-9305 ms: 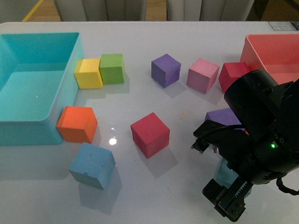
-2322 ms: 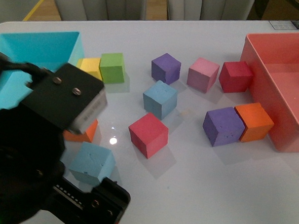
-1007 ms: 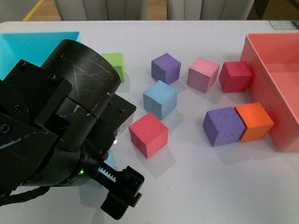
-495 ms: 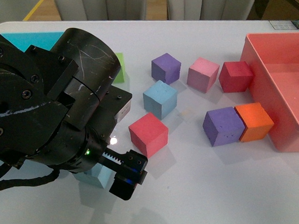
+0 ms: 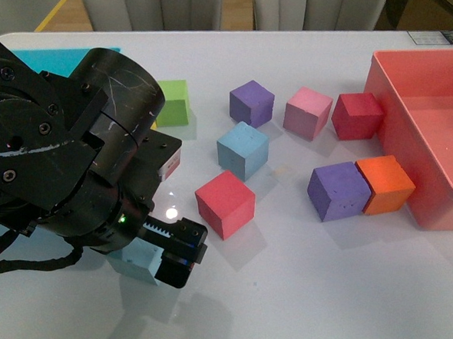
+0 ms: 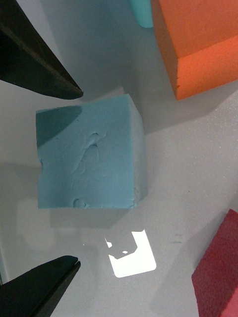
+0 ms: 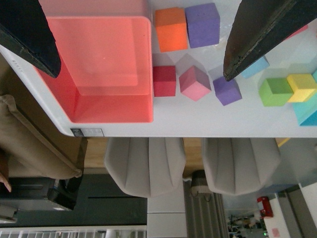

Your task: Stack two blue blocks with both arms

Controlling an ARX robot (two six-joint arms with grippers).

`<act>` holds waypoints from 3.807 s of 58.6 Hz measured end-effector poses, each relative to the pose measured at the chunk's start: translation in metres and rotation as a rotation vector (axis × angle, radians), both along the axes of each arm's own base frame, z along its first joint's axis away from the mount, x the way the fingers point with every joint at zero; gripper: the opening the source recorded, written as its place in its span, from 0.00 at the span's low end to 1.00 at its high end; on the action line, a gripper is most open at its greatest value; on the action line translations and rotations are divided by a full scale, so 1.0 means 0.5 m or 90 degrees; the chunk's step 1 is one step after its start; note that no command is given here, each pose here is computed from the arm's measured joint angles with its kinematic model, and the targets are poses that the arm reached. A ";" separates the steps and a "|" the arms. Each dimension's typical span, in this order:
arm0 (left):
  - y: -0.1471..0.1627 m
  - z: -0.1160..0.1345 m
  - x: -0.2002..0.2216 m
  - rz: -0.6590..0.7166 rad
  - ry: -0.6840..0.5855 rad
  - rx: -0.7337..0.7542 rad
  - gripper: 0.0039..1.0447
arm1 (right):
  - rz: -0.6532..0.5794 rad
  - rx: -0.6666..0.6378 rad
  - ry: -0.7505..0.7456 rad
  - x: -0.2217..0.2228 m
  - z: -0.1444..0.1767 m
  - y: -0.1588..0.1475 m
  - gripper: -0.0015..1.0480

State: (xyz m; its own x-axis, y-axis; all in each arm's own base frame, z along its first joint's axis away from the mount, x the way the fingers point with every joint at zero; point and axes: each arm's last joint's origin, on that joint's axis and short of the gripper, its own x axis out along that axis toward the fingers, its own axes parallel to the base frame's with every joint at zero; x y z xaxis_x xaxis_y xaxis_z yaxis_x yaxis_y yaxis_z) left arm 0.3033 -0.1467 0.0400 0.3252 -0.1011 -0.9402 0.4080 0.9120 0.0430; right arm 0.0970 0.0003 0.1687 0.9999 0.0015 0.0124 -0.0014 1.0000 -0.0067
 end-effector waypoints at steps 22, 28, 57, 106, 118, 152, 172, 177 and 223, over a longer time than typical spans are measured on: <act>0.019 -0.022 0.008 0.019 0.018 0.009 0.92 | 0.000 0.000 0.000 0.000 0.000 0.000 0.91; 0.023 -0.026 0.011 0.023 0.019 0.009 0.92 | 0.000 0.000 0.000 0.000 0.000 0.000 0.91; 0.016 -0.048 0.023 0.020 0.026 -0.002 0.92 | 0.000 0.000 0.000 0.000 0.000 0.000 0.91; 0.005 0.046 -0.017 0.006 0.004 -0.032 0.44 | 0.000 0.000 0.000 0.000 0.000 0.000 0.91; -0.015 0.119 0.004 -0.021 -0.041 -0.036 0.43 | 0.000 0.000 0.000 0.000 0.000 0.000 0.91; -0.159 0.165 0.176 -0.116 -0.083 -0.009 0.43 | 0.000 0.000 0.000 0.000 0.000 0.000 0.91; -0.204 0.140 0.239 -0.140 -0.076 0.008 0.42 | 0.000 0.000 0.000 0.000 0.000 0.000 0.91; -0.214 0.129 0.250 -0.146 -0.071 0.012 0.42 | 0.000 0.000 0.000 0.000 0.000 0.000 0.91; -0.258 0.087 0.310 -0.166 -0.056 0.032 0.70 | 0.000 0.000 0.000 0.000 0.000 0.000 0.91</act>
State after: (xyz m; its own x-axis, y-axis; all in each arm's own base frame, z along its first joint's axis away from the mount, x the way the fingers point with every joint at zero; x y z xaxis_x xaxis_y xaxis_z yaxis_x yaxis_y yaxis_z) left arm 0.4584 -0.2756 0.0835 0.3754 -0.1467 -0.9152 0.6212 0.7726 0.1310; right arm 0.0970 0.0003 0.1687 0.9999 0.0015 0.0124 -0.0014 1.0000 -0.0067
